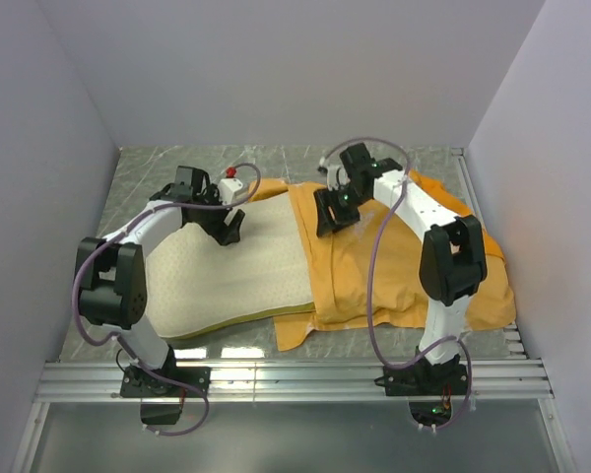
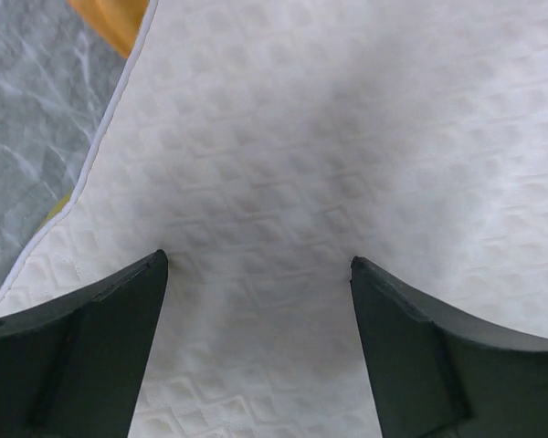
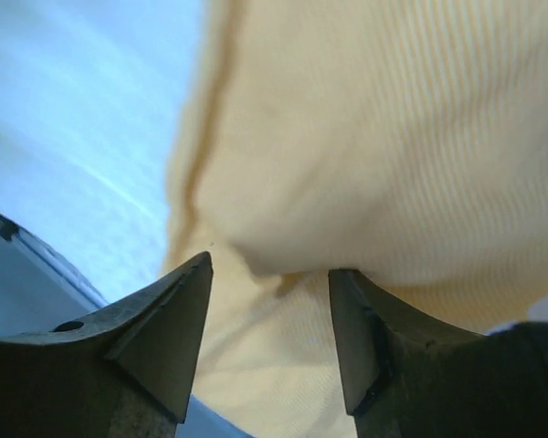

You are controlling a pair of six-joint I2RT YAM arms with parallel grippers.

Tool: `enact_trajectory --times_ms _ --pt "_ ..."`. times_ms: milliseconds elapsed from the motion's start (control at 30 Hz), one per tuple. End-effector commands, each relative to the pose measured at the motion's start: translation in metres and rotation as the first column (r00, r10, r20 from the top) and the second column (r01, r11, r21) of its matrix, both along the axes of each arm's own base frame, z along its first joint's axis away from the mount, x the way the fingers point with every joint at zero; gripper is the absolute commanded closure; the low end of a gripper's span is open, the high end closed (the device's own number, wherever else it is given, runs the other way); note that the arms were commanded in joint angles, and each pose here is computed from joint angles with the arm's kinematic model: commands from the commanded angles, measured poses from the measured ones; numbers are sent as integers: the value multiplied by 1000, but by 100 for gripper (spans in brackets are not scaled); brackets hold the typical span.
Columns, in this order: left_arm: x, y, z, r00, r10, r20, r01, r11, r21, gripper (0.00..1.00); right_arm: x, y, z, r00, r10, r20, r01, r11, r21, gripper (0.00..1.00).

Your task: Put the pillow into the pillowcase

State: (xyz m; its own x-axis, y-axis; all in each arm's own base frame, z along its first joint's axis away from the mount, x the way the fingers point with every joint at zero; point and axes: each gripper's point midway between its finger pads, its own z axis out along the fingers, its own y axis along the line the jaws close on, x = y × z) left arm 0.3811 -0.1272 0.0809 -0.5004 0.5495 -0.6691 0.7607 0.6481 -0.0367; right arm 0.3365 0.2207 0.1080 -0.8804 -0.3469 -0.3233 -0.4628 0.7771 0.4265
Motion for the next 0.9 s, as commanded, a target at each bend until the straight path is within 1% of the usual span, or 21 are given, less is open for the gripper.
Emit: enact_trajectory --times_ms 0,33,67,133,167,233,267,300,367,433,500,533,600,667,767,867 --pt "2 -21 42 998 -44 37 49 990 -133 12 48 23 92 959 -27 281 -15 990 144 36" --pt "8 -23 51 998 -34 48 41 987 -156 11 64 25 113 936 -50 348 -2 989 149 26" --pt "21 -24 64 998 7 69 6 983 -183 9 74 27 120 924 -61 377 4 989 149 25" --pt "34 -19 69 996 41 84 -25 983 -183 7 96 33 129 910 -95 405 31 986 162 24" --pt "40 -18 60 997 33 73 -21 987 -160 6 102 35 129 905 -98 414 35 987 157 24" --pt "49 -14 57 997 29 71 -19 991 -134 6 120 40 124 891 -97 443 40 990 137 24" --pt "53 -13 44 999 28 46 -22 992 -126 6 129 40 122 882 -106 460 55 991 122 24" --pt "57 -8 41 999 26 41 -21 992 -126 6 140 45 120 875 -110 472 56 990 127 24" --pt "59 -8 24 1000 17 -11 -18 991 -135 6 154 48 118 862 -128 491 74 989 129 24" --pt "62 -9 19 1000 13 -27 -17 989 -144 6 169 60 116 846 -150 512 81 985 155 24" --pt "60 -13 18 999 17 -27 -21 986 -168 5 184 72 111 830 -189 524 97 975 198 23" --pt "63 -14 24 1000 18 2 -17 984 -179 4 186 80 109 827 -190 529 89 973 211 20" --pt "61 -14 27 1000 26 9 -24 982 -189 3 198 91 96 818 -206 537 99 970 222 18" --pt "60 -11 32 1000 24 18 -20 981 -192 3 204 103 86 806 -193 560 87 974 211 18" --pt "54 -7 32 1000 23 -4 -24 982 -188 2 214 118 67 801 -187 569 82 975 205 17" --pt "51 1 30 999 29 -14 -31 985 -172 2 217 132 43 809 -181 559 78 976 203 17"
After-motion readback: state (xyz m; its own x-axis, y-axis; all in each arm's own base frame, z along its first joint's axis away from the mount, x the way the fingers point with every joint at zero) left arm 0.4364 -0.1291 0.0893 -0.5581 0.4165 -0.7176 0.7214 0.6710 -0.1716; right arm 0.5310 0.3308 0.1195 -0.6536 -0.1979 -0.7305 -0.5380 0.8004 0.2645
